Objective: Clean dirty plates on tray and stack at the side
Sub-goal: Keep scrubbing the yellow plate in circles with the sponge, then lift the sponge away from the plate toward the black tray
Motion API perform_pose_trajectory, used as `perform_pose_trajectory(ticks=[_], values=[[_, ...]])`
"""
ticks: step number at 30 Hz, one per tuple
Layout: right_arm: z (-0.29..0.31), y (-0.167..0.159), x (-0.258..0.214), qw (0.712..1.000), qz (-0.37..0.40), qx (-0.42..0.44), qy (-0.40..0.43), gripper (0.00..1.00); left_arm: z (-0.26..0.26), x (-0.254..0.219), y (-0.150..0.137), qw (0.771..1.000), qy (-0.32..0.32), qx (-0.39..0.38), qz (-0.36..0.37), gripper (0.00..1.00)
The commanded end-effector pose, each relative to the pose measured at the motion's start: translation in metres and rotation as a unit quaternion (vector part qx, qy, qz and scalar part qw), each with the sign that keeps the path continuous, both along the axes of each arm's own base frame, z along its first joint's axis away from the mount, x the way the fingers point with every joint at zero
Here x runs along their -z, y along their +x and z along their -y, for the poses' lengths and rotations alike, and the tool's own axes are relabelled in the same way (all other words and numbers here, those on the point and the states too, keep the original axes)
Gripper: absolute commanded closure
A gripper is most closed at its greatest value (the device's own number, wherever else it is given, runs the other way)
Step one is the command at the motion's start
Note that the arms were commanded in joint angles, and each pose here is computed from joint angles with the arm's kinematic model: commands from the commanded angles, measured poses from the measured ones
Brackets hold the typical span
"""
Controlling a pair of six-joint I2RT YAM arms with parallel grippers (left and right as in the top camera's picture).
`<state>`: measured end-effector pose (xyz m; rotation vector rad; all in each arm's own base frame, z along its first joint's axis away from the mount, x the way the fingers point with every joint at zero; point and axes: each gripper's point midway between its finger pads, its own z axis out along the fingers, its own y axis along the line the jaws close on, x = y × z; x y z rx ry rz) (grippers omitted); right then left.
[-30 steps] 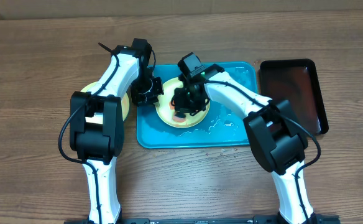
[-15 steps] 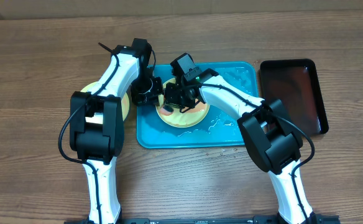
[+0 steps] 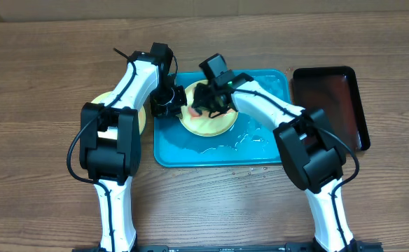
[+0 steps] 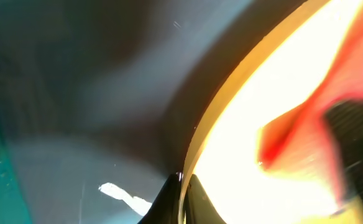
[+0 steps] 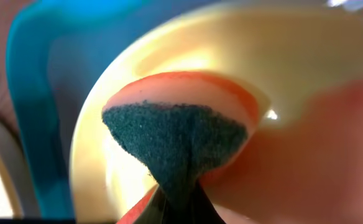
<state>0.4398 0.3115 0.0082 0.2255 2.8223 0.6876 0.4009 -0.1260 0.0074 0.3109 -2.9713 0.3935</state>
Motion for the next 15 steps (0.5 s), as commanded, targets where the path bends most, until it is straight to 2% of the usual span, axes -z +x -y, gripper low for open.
perform_pose_trajectory(ticks=[1,8,15], values=[[0.078,0.026,0.029,0.992,-0.004,0.083,-0.091,0.96,-0.005,0.009,-0.004,1.000,0.017,0.003,-0.011,0.96],[0.121,0.016,0.006,0.988,-0.044,0.075,-0.127,0.96,-0.005,0.009,-0.003,1.000,0.017,0.003,-0.011,0.96],[0.134,0.000,-0.059,0.990,-0.024,0.045,-0.132,0.96,-0.005,0.009,-0.003,1.000,0.019,0.003,-0.010,0.96]])
